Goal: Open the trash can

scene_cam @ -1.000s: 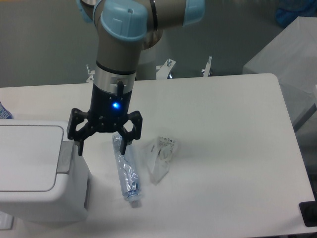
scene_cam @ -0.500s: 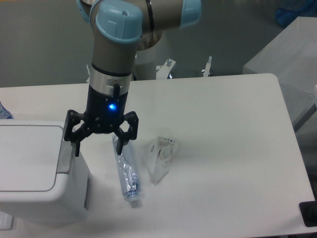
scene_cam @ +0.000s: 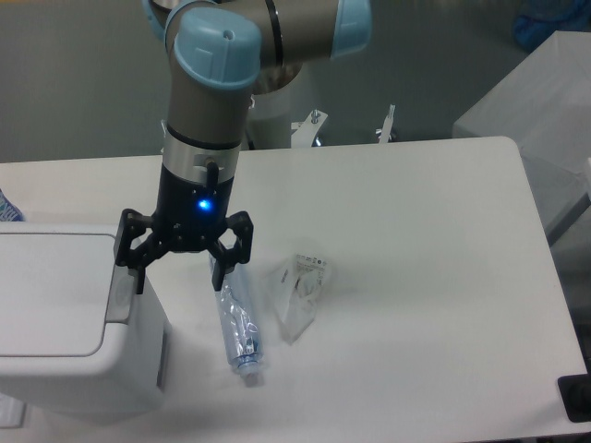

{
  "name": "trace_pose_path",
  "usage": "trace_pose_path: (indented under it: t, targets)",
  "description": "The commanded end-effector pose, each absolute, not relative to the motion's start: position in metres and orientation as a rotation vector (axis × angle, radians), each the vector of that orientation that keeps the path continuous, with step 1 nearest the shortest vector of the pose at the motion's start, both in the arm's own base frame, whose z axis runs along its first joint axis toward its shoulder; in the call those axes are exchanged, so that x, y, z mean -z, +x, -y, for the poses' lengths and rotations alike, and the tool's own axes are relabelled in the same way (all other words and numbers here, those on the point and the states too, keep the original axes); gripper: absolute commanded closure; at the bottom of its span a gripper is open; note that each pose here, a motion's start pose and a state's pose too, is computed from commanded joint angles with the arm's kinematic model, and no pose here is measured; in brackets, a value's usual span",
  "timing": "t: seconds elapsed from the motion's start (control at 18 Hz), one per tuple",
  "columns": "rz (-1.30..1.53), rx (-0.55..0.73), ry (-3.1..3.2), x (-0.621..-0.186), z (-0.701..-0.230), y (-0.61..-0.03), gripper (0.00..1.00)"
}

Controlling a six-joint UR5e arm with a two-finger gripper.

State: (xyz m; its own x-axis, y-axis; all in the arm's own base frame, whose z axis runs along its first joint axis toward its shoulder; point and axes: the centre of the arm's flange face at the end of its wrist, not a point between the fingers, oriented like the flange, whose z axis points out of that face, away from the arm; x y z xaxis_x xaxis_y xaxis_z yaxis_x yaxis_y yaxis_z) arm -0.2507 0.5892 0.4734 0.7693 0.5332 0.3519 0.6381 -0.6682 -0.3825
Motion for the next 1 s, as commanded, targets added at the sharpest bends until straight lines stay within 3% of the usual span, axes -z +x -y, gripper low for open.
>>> trace_pose_path:
  t: [1.0]
  targets:
    - [0.885,0.295,-2.483,-0.4656,-0.5905,-0.2505,0.0]
